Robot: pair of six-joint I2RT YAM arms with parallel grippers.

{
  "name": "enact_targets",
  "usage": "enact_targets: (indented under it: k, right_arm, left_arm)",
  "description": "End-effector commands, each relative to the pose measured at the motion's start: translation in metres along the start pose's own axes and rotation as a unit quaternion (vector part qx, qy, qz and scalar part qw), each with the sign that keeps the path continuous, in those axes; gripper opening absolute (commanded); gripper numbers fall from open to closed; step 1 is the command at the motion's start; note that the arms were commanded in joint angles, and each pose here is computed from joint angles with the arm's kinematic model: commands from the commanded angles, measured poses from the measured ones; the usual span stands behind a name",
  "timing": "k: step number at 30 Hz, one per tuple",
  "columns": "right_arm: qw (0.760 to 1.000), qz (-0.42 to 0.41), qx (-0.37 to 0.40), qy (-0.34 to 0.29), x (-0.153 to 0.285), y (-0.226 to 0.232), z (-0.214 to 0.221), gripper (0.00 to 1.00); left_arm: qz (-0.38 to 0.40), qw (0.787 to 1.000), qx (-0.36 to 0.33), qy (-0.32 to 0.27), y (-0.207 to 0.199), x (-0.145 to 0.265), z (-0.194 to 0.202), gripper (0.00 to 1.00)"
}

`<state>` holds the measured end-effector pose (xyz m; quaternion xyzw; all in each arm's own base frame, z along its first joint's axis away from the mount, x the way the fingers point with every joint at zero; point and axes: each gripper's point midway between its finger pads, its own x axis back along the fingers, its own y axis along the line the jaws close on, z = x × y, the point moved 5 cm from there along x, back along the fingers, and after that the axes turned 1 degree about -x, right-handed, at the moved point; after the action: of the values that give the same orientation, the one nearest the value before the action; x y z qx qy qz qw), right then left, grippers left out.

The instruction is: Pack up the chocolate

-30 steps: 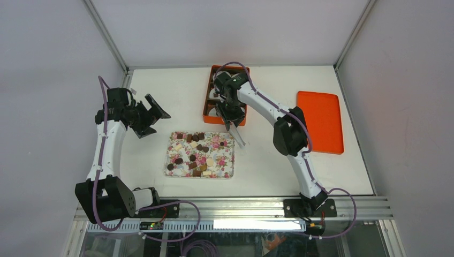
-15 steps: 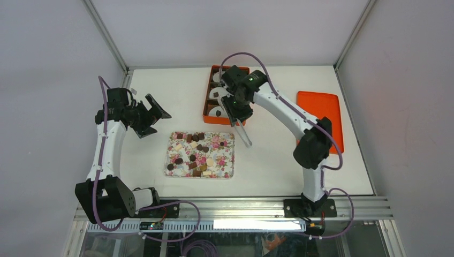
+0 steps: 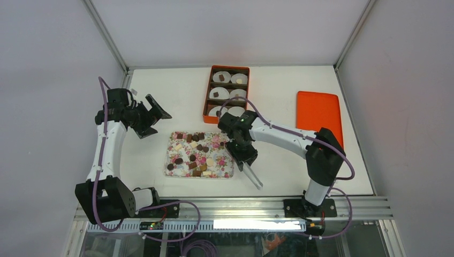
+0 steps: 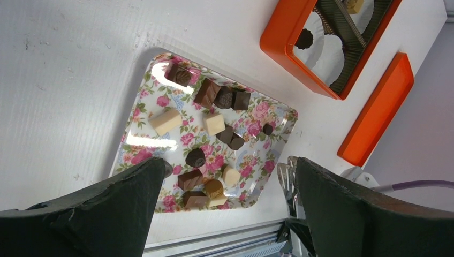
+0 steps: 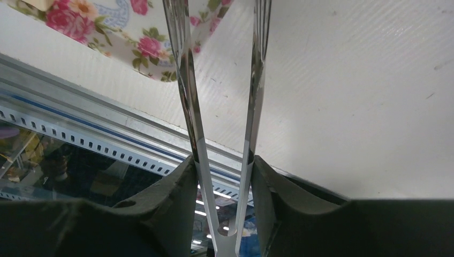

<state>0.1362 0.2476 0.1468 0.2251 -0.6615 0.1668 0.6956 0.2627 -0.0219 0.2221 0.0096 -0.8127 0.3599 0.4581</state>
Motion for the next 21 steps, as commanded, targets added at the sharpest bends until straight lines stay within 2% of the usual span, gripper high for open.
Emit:
enact_targets:
  k: [1, 21]
  right_arm:
    - [0.999, -0.019, 0.002, -0.040, 0.001, 0.013, -0.020, 0.41]
    - [0.999, 0.005, 0.021, -0.025, -0.021, 0.014, -0.056, 0.42]
  left_arm:
    - [0.033, 0.999, -0.002, -0.021, -0.010, 0.011, -0.002, 0.99]
    - [0.026, 1.000, -0.003, -0.017, -0.007, 0.008, -0.004, 0.99]
